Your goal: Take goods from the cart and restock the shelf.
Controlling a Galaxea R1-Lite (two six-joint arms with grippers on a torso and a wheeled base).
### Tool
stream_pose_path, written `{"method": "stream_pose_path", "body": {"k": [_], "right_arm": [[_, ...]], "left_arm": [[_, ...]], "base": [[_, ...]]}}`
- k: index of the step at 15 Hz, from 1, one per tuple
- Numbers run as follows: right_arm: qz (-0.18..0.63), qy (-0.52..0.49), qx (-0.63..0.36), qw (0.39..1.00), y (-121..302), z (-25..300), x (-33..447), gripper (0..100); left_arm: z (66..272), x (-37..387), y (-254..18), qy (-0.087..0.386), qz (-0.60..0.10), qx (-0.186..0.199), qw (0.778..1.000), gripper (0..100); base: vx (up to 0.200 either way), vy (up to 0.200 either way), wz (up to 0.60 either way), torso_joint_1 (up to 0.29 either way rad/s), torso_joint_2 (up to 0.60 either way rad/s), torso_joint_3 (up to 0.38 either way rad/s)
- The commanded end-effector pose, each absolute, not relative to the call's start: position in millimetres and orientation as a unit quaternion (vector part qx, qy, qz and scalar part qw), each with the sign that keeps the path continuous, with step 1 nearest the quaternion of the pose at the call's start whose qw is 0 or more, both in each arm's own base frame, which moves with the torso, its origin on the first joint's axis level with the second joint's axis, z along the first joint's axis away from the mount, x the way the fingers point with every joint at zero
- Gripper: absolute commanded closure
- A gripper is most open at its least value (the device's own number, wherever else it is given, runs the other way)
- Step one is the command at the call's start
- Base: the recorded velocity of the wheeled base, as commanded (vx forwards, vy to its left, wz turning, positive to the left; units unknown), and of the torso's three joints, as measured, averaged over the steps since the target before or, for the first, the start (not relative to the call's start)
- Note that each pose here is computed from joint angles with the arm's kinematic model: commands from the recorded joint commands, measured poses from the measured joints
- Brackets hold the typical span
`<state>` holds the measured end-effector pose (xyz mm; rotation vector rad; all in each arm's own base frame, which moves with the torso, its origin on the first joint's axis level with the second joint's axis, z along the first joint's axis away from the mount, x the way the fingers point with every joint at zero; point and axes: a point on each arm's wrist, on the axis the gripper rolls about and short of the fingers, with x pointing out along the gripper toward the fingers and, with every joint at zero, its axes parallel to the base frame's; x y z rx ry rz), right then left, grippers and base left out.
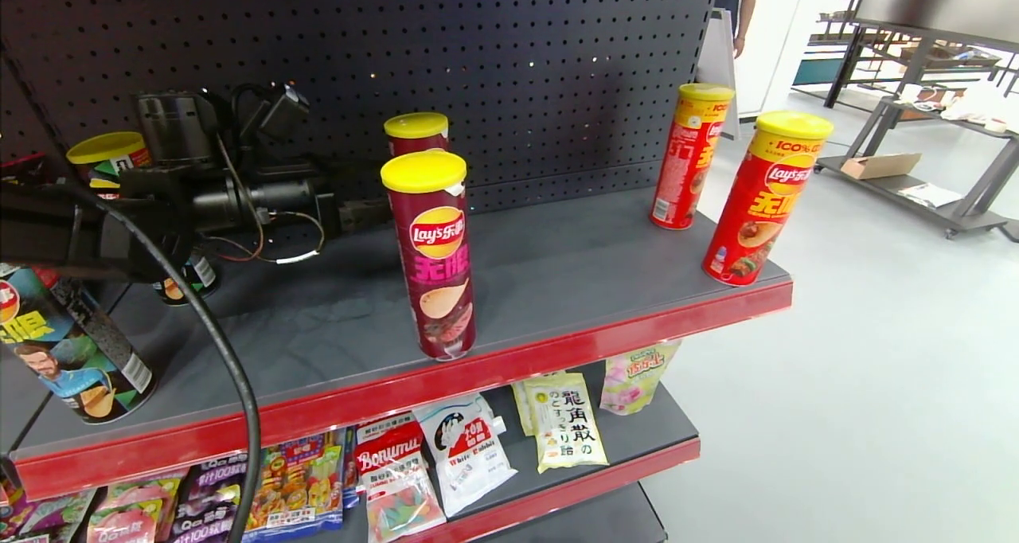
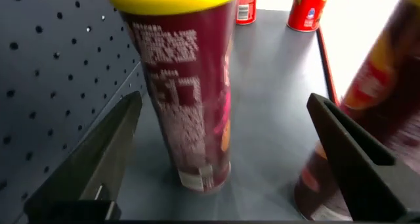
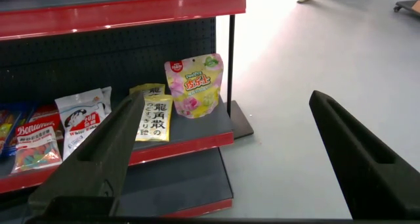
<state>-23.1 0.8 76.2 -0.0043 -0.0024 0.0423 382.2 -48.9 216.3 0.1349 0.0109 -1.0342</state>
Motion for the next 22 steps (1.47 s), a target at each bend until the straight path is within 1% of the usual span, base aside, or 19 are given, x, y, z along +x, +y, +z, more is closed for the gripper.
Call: {"method": "stream_pose_path", "body": {"k": [1,3,8,12,16,19,22], "right_arm": [[0.021,-0.001,-0.002,1.0,0.8,76.2,-23.1,0],[0.021,-0.001,-0.002,1.0,0.8,76.2,-23.1,0],[0.021,-0.001,-0.002,1.0,0.8,76.2,-23.1,0],[0.021,-0.001,-0.002,1.0,0.8,76.2,-23.1,0],[0.021,-0.001,-0.002,1.0,0.8,76.2,-23.1,0],[0.021,-0.001,-0.002,1.0,0.8,76.2,-23.1,0],[0.021,-0.001,-0.002,1.0,0.8,76.2,-23.1,0]], "left_arm": [[224.1,373.5,-45.9,-0.002,-0.491,0.068,0.869,0],[221.6,358.5,-44.2,0.01,-0.491,0.062,0.869,0],[227.3,339.1,-40.7,0.017,-0.488,0.059,0.871,0],[237.0,325.3,-38.8,0.024,-0.487,0.055,0.871,0],[239.0,315.5,-37.7,0.03,-0.487,0.051,0.872,0],[245.1,301.0,-36.3,0.035,-0.486,0.05,0.872,0],[249.1,295.8,-35.5,0.034,-0.485,0.05,0.872,0]], "base": [[0.0,0.0,0.0,0.0,0.0,0.0],[0.0,0.0,0.0,0.0,0.0,0.0],[0.0,0.0,0.0,0.0,0.0,0.0],[0.0,0.0,0.0,0.0,0.0,0.0],[0.0,0.0,0.0,0.0,0.0,0.0],[0.0,0.0,0.0,0.0,0.0,0.0],[0.0,0.0,0.0,0.0,0.0,0.0]]}}
